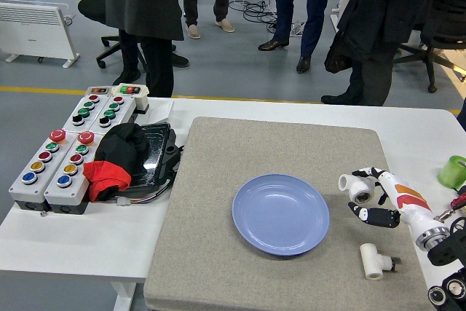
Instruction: Pick pipe place plate twice
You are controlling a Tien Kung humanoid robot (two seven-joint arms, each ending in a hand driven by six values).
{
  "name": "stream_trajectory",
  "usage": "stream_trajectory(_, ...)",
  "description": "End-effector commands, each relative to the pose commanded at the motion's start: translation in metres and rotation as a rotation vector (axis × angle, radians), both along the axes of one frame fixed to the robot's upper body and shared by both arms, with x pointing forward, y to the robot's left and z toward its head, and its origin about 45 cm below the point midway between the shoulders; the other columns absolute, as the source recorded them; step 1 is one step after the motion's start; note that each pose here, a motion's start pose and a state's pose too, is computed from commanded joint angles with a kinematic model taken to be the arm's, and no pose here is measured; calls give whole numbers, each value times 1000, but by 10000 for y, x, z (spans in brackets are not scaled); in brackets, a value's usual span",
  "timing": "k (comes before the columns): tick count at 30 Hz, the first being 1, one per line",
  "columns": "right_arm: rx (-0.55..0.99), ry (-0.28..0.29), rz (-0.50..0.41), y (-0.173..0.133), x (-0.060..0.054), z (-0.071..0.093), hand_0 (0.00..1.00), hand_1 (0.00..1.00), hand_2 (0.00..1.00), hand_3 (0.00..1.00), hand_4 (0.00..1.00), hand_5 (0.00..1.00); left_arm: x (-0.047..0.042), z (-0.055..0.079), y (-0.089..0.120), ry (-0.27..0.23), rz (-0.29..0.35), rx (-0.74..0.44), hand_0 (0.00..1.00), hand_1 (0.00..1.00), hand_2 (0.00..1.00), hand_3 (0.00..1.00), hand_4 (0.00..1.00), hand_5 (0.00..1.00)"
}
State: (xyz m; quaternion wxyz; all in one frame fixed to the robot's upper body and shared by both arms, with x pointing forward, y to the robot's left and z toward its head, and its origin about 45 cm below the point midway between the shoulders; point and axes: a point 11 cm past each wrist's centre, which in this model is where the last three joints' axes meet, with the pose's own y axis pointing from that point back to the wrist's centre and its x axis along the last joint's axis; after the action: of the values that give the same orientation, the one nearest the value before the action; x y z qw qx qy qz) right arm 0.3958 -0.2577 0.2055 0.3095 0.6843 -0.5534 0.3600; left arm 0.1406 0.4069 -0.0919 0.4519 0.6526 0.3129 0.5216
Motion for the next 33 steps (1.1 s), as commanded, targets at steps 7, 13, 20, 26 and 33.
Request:
stream_trajectory(7,21,-57,146,501,-41,250,336,466,538,685,627,269,5,1,-1,-1,0,0,722,747,700,648,403,998)
stream_trajectory(13,7,-42,289,1026,-60,276,337,470,541,683,610,265,7,2,-1,-1,2,-1,722,747,700,647,404,998)
stream_trajectory(20,-41,6,377,1389,-41,148,351,478,542,684,601,264,-4,-2,-3,0,5,-2,722,747,700,647,405,998)
stream_trajectory(26,-105,41,401,1527,23,39,429,541,564,693,598,263,-15,-6,-5,2,7,-4,723,747,699,648,406,998)
stream_trajectory(33,-156,84,400,1585,77,-62,654,689,719,762,622,296,-34,-11,-6,7,6,-4,722,748,700,648,406,998)
